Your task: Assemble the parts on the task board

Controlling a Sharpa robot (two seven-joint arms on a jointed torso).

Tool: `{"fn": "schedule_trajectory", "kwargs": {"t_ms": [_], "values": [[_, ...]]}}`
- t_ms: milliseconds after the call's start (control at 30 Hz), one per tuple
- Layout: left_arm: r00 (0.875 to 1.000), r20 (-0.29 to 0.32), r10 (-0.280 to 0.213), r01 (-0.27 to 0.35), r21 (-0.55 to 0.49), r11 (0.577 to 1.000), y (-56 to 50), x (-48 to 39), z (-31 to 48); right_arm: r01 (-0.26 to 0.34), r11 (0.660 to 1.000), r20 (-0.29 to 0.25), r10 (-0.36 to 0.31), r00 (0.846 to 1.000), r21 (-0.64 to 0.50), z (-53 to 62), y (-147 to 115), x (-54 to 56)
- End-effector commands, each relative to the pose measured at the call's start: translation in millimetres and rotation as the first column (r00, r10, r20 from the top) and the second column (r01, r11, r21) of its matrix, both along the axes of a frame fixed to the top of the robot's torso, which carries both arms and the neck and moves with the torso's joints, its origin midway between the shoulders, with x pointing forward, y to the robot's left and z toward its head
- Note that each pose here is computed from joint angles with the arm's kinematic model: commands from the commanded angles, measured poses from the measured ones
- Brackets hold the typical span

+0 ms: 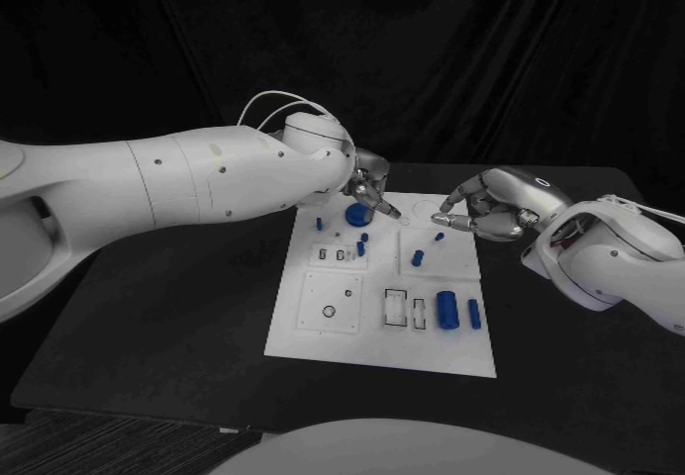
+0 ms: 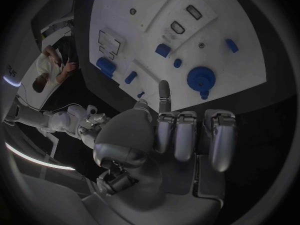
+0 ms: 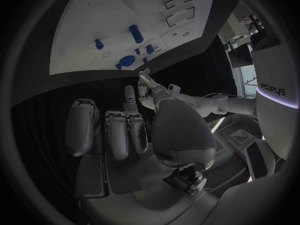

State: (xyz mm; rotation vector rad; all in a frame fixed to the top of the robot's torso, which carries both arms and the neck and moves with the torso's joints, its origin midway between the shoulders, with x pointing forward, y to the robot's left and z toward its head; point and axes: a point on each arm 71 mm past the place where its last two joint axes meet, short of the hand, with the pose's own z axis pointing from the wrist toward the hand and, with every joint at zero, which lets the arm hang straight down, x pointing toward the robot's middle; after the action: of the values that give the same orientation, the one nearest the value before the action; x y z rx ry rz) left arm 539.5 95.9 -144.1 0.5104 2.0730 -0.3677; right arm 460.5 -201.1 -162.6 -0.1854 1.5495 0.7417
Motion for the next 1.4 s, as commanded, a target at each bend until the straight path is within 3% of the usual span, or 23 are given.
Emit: {"fn": "schedule_trajectory", "kwargs": {"t_ms": [33, 300, 667, 1067, 1400], "values": [[0.997, -0.017, 0.071, -0.07, 0.049, 0.996, 2.7, 1.8, -6.8, 0.023, 1.0, -0.005, -0.023, 1.0, 0.001, -1.4, -0.3, 1.2], [0.995, -0.02, 0.094, -0.093, 0.065, 0.994, 0.5, -1.1, -11.6, 0.025, 1.0, -0.007, -0.025, 1.0, -0.001, -1.8, 0.7, 2.3], [0.989, 0.002, 0.148, -0.148, 0.057, 0.987, 18.6, -2.6, -12.5, 0.032, 0.999, -0.022, -0.032, 0.999, -0.003, -5.2, -0.7, 2.9], [0.988, -0.012, 0.155, -0.154, 0.068, 0.986, 24.9, -6.0, -16.6, 0.037, 0.999, -0.034, -0.037, 0.999, -0.007, -8.6, -1.5, 3.5], [0.986, -0.033, 0.163, -0.16, 0.078, 0.984, 27.2, -7.4, -27.5, 0.042, 0.999, -0.039, -0.042, 0.998, -0.011, -9.4, -2.7, 4.0]]}}
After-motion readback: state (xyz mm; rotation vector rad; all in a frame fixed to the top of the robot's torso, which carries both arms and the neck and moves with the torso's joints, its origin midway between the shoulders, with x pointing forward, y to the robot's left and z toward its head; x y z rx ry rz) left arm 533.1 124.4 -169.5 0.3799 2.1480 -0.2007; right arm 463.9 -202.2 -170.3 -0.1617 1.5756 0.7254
